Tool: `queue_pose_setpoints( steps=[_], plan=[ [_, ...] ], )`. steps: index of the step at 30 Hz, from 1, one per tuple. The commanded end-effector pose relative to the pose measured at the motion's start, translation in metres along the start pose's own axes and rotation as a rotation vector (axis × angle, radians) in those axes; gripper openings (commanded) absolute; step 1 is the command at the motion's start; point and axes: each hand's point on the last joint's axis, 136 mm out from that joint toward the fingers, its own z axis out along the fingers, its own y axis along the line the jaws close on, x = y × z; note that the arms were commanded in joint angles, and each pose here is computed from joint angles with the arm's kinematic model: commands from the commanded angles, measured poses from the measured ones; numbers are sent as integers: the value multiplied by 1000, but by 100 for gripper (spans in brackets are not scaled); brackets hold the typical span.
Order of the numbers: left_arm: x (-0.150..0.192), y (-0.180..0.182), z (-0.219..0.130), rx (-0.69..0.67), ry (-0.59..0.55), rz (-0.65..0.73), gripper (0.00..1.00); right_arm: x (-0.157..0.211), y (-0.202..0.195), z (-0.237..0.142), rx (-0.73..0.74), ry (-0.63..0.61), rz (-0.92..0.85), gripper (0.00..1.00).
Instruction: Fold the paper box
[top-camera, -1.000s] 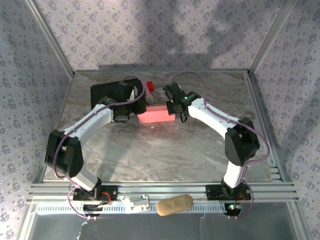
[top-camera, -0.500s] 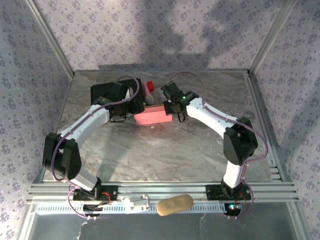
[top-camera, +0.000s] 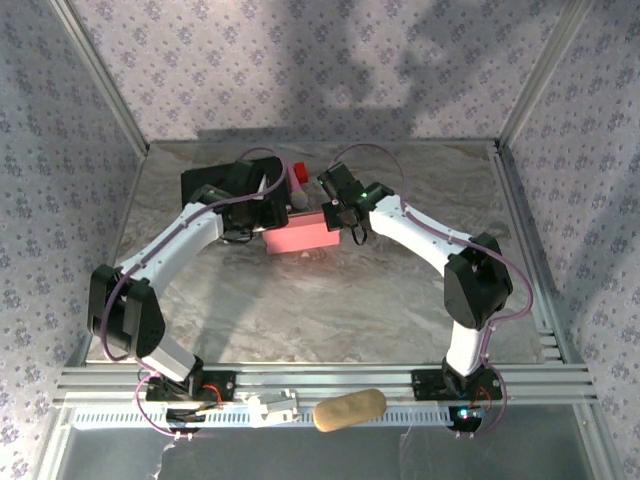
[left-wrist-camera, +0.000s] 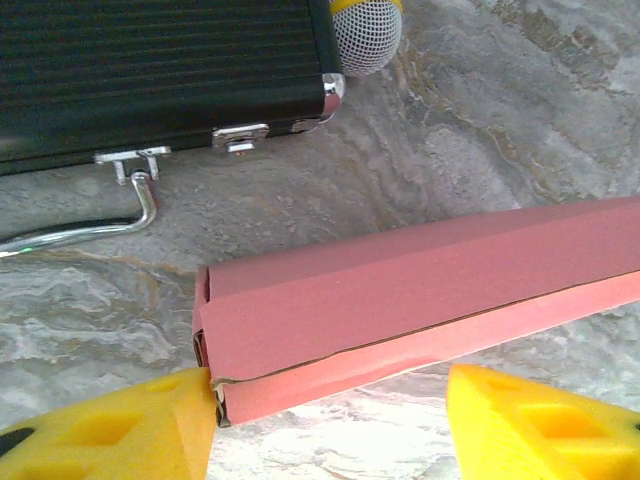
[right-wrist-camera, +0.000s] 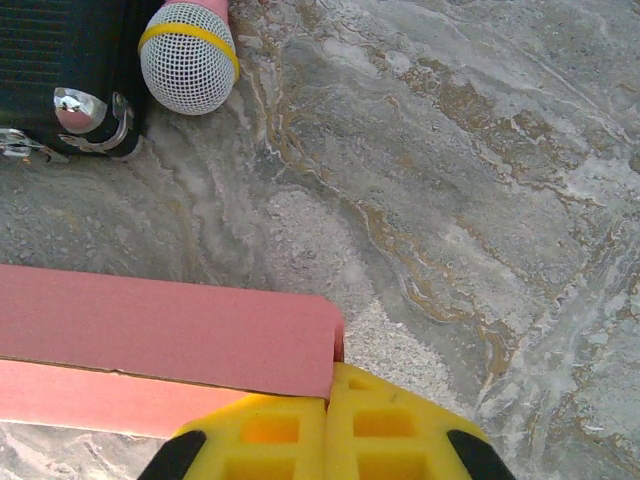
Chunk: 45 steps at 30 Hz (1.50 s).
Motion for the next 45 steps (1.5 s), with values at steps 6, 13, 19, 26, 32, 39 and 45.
queue_pose_setpoints(
  steps=[6,13,19,26,32,39,45],
  plan=[
    [-6,5,-20,-119,-56,72,61,70,8,25,-10,264,-63,0],
    [-14,8,-52,-53,-208,-127,66,70,8,25,-11,263,-60,0],
    [-6,16,-54,69,-247,-669,67,69,10,25,-16,261,-59,0],
    [6,20,-29,233,-189,-1078,71,69,10,23,-17,260,-61,0],
    [-2,14,-10,305,-142,-1192,72,69,10,23,-19,260,-60,0],
    [-1,12,5,350,-112,-1233,72,71,9,23,-18,263,-61,0],
    [14,23,13,314,-97,-1267,64,70,9,23,-20,260,-57,0]
  ],
)
